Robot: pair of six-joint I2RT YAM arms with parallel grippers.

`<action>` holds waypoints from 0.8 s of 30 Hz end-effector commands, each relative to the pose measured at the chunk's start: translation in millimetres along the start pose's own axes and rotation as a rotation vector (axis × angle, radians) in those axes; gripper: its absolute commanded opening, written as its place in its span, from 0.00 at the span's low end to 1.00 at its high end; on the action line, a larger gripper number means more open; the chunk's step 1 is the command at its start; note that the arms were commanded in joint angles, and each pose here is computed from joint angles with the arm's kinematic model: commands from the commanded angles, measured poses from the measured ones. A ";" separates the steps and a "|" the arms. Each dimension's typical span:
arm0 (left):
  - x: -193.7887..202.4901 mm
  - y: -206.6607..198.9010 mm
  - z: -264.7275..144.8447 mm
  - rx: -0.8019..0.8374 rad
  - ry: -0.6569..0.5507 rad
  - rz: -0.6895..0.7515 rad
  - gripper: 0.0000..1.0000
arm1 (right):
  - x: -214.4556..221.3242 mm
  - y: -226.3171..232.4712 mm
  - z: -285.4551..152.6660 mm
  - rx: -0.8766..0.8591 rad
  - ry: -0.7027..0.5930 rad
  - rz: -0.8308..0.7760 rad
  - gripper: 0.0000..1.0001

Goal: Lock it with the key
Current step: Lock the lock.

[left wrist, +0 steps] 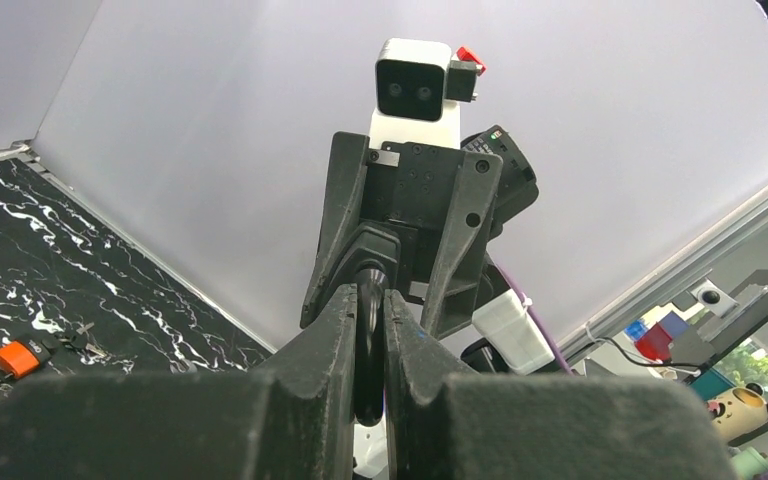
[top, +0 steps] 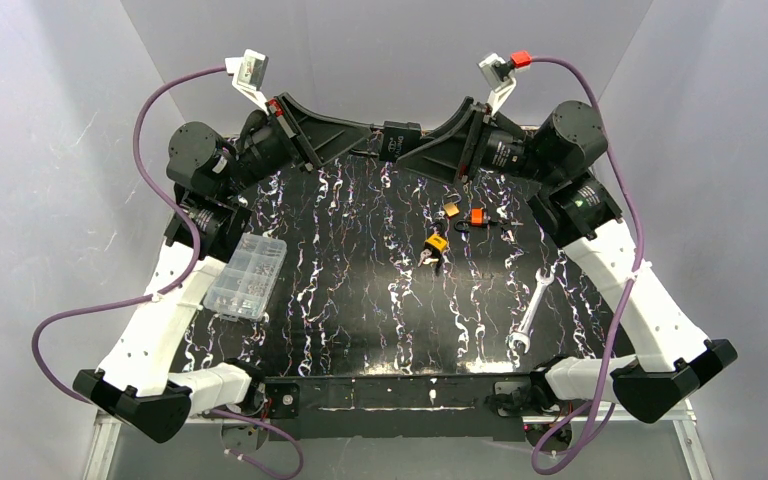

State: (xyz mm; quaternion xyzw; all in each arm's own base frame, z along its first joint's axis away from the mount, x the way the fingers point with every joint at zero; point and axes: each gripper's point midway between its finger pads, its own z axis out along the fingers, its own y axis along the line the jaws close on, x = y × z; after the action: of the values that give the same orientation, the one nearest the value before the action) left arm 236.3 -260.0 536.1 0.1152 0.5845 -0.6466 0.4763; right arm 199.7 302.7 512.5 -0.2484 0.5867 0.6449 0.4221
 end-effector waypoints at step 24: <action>-12.1 -16.7 -3.8 0.028 -0.065 0.070 0.00 | -28.0 20.0 16.3 -0.052 -0.087 -0.045 0.20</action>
State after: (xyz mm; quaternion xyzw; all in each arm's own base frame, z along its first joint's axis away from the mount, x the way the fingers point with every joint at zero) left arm 239.9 -260.5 531.6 0.1086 0.5894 -0.6404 0.4802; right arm 214.2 317.9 515.2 -0.2296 0.5869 0.6530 0.4201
